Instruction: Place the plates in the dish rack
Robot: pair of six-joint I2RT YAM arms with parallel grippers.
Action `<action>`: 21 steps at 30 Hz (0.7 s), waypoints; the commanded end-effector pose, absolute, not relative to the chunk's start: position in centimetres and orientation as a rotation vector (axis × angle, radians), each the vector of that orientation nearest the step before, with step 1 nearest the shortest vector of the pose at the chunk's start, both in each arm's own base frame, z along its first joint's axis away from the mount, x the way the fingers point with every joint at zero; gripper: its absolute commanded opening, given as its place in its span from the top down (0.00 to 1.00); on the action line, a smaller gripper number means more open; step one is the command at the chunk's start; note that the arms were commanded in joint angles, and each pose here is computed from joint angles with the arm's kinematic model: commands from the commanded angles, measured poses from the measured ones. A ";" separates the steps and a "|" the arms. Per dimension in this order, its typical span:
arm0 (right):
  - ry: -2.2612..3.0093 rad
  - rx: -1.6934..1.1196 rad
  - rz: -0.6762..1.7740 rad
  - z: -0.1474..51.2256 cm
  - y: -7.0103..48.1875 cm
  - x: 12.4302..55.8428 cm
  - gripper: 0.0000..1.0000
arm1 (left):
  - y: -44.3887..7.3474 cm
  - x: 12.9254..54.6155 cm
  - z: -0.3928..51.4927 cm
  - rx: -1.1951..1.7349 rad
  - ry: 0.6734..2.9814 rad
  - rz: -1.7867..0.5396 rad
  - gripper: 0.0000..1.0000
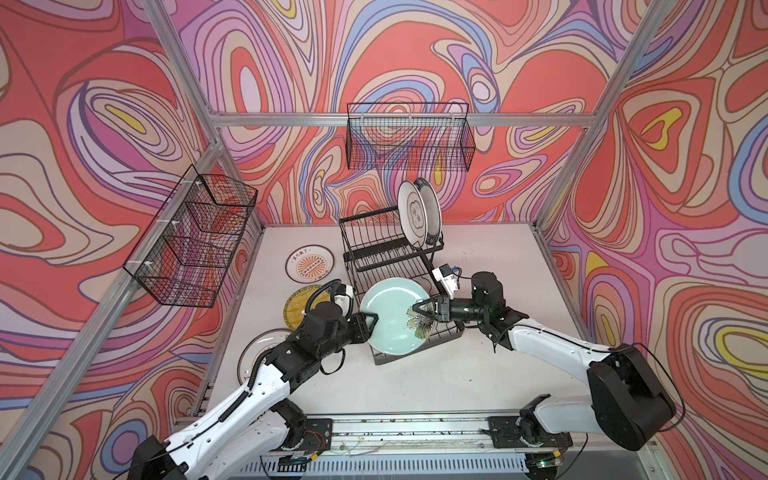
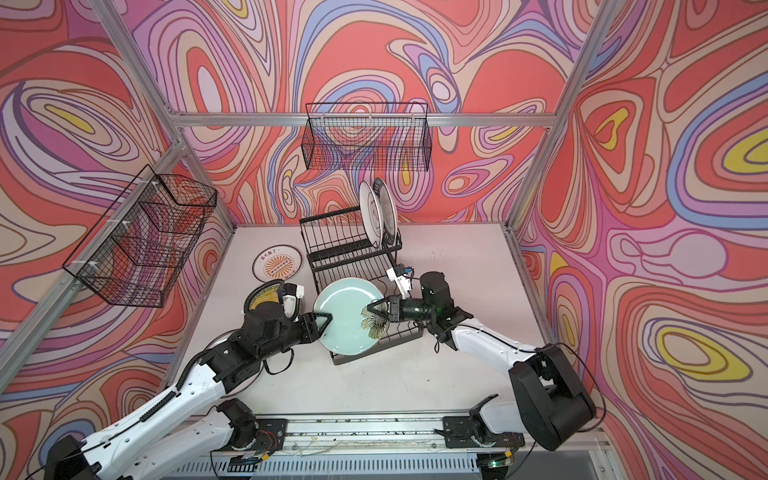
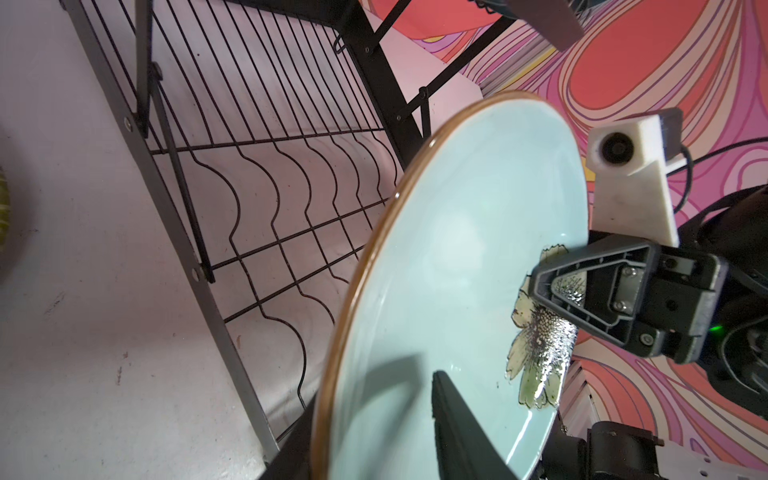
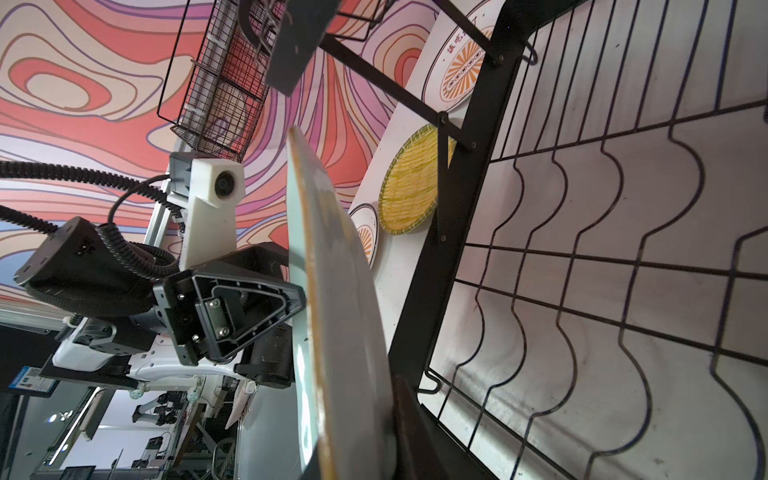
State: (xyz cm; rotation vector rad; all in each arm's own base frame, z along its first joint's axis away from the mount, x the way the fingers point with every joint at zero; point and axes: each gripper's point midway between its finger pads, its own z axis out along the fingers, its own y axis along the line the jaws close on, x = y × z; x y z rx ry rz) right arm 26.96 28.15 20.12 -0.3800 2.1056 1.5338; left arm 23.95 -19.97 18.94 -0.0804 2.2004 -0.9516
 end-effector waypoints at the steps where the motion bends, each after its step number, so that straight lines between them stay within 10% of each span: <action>1: 1.932 -0.465 1.480 25.5 28.2 27.5 1.00 | -19.5 23.4 18.6 -0.070 2.201 -0.936 0.59; 21: 1.695 -0.553 1.268 35.5 27.0 28.3 1.00 | -18.4 22.2 21.0 -0.046 2.053 -0.991 0.58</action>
